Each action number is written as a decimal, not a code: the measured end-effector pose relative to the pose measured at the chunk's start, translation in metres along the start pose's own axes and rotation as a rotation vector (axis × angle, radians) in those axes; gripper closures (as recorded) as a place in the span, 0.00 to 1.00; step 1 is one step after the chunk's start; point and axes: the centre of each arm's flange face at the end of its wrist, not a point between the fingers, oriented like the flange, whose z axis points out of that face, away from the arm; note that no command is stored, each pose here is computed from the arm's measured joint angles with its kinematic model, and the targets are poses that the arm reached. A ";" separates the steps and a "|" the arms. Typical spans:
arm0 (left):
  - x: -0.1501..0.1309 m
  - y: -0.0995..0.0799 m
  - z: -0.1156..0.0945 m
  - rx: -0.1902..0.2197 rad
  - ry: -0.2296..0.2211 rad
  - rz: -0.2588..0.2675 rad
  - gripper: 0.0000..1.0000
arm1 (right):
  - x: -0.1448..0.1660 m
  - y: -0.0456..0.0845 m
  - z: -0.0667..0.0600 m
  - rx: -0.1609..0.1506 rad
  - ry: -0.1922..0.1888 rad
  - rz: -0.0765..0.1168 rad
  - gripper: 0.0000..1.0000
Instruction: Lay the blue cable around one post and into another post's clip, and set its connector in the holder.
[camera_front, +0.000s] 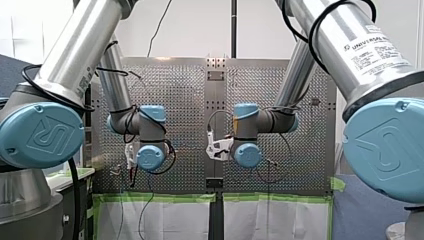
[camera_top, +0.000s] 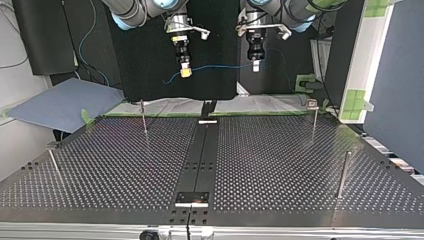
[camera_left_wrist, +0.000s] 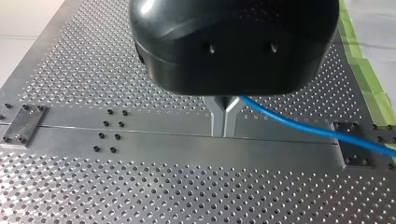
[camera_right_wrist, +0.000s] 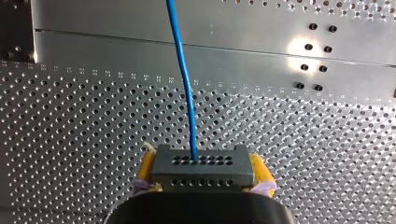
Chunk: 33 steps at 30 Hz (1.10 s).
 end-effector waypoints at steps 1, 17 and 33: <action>0.000 0.000 0.000 0.000 0.000 0.000 0.98 | 0.000 0.000 0.000 0.000 0.000 0.000 1.00; 0.000 0.000 0.000 0.000 0.000 -0.001 0.98 | 0.000 0.000 0.000 0.000 0.000 0.000 1.00; 0.022 0.000 -0.001 0.016 0.038 0.019 0.98 | 0.000 0.000 -0.001 0.000 -0.003 -0.001 1.00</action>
